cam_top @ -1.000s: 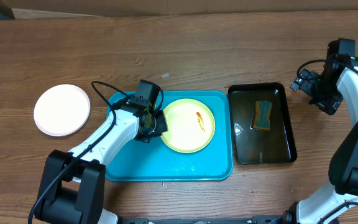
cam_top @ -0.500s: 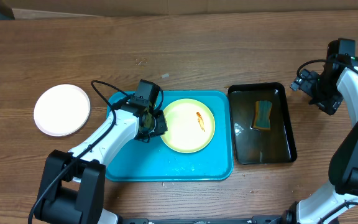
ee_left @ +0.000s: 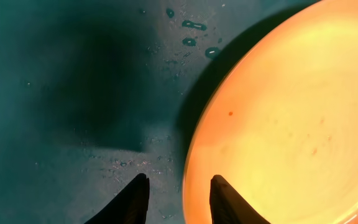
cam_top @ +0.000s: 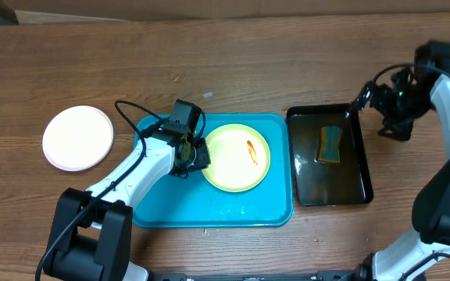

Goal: Clean dirty plates on tray and stack at the side
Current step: 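Reach the right gripper into the black tray and grasp the sponge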

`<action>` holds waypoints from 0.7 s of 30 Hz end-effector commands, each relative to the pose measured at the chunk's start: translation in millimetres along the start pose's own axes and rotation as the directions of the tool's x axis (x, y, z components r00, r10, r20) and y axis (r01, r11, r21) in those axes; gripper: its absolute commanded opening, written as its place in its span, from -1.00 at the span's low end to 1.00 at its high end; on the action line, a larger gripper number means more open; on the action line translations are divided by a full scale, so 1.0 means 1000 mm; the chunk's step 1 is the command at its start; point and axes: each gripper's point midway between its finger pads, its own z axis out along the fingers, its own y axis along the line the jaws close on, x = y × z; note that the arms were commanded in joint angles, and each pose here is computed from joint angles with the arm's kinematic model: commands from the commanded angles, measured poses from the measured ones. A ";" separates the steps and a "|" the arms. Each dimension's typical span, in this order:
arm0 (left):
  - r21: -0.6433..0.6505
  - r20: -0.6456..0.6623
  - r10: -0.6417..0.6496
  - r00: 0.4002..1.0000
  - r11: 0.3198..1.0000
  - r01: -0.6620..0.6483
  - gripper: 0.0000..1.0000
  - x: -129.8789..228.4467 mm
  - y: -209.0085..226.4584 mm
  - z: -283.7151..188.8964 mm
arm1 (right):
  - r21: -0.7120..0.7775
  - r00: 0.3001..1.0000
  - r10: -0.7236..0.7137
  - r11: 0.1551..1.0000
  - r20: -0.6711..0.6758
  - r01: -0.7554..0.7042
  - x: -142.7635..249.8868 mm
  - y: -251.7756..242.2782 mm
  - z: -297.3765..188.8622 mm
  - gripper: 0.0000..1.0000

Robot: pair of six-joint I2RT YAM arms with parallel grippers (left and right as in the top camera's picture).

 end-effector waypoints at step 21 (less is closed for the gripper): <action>0.014 0.035 0.020 0.999 1.000 -0.021 -0.30 -0.011 -0.008 -0.002 | 0.446 0.982 -0.189 0.879 0.002 0.168 0.053 -0.017 0.101 1.00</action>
